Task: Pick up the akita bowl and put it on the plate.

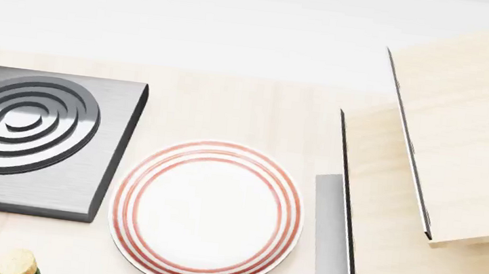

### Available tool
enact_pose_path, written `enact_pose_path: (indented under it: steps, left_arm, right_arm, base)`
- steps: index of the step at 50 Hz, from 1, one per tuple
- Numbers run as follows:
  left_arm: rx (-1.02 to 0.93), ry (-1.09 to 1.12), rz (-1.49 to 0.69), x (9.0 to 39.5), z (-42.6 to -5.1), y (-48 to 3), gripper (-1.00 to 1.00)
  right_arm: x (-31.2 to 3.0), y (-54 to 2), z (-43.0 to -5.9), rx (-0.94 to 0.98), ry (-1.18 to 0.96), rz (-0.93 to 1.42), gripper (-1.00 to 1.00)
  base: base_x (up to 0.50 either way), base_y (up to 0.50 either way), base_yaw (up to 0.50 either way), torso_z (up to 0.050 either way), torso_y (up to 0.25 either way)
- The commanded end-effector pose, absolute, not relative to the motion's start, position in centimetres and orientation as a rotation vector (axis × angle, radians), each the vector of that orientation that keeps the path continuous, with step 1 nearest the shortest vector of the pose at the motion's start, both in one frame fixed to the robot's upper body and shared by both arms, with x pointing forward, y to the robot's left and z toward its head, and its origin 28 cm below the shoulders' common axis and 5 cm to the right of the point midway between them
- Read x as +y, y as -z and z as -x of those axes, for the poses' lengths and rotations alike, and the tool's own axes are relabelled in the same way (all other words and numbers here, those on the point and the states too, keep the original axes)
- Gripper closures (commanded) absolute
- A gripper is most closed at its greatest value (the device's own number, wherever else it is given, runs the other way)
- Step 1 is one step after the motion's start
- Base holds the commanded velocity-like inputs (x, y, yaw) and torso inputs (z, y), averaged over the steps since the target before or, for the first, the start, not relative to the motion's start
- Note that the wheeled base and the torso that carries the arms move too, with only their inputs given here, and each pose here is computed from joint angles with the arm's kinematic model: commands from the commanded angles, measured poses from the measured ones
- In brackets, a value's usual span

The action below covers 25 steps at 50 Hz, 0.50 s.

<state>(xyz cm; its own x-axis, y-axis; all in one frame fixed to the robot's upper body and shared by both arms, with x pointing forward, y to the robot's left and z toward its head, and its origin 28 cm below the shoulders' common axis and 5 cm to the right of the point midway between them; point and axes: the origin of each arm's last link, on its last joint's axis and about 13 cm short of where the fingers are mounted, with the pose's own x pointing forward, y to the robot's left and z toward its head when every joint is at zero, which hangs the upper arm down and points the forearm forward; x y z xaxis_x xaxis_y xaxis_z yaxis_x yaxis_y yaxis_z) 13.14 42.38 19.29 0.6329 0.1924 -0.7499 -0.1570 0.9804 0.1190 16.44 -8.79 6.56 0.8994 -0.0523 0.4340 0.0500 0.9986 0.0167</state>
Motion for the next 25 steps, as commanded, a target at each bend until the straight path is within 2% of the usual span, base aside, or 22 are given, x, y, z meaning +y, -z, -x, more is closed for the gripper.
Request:
enact_pose_path:
  steps: [1,25]
  left_arm:
    - [0.881,-0.202,-0.041,42.43,-13.42,-18.71,-1.00]
    - [0.905,-0.184,-0.048,42.27,-13.96,-18.21,-1.00]
  right_arm:
    - [-8.77,-6.51,-16.47,-0.447,0.052,-0.004,-1.00]
    - [-8.69,-6.41,-16.44,-0.444,0.051,-0.001,-1.00]
  base:
    - [0.00,0.00,0.00,0.000,0.000]
    - [0.00,0.00,0.00,0.000,0.000]
